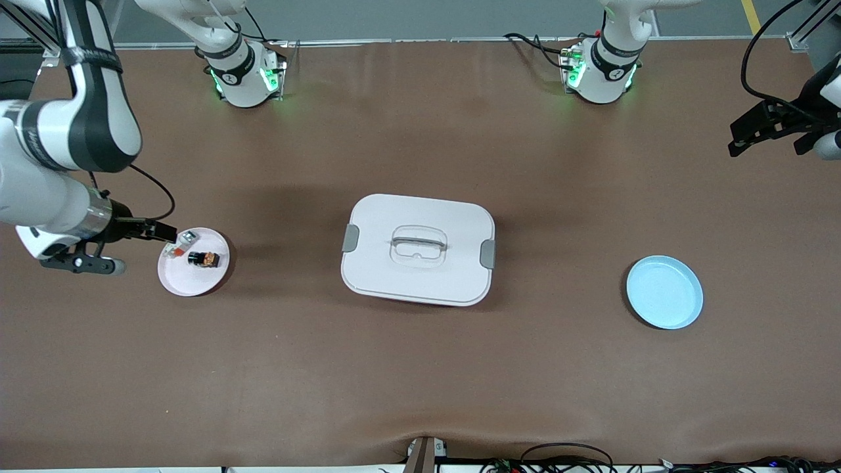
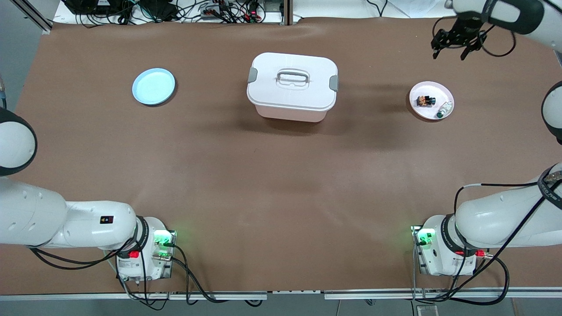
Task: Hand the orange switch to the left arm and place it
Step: 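Lower the right gripper onto the white plate and grasp the orange switch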
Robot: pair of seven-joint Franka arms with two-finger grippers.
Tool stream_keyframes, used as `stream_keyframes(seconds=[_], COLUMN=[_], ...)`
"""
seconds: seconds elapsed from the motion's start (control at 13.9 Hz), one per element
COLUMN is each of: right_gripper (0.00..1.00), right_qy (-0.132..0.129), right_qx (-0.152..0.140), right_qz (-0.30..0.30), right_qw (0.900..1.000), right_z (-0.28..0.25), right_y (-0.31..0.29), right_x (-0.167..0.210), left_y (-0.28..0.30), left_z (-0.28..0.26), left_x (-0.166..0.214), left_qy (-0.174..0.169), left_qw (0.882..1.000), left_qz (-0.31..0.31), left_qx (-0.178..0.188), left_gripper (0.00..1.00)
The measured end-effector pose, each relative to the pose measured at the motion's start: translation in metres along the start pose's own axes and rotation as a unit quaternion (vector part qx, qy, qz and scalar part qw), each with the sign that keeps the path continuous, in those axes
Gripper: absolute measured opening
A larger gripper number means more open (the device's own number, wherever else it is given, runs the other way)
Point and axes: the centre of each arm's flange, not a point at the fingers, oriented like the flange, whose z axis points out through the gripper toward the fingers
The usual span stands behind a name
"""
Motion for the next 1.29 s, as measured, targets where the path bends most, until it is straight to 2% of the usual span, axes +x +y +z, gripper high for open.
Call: stream_keyframes(seconds=[0.29,0.72,1.29], right_gripper=[1.0,1.0,1.0], right_qy=[0.014,0.013,-0.024], right_qx=[-0.003,0.0,-0.009], right_qz=[0.002,0.013,-0.005], right_qw=[1.0,1.0,1.0], right_z=[0.059,0.119,0.178], right_y=[0.006,0.019,0.013], right_x=[0.004,0.015,0.014], left_y=[0.002,0.007,0.007], left_z=[0.0,-0.001,0.003], left_x=[0.0,-0.001,0.001], left_qy=[0.0,0.001,-0.003], left_qw=[1.0,1.0,1.0], left_qz=[0.002,0.007,0.006], left_qx=[0.0,0.0,0.0], left_gripper=[1.0,1.0,1.0])
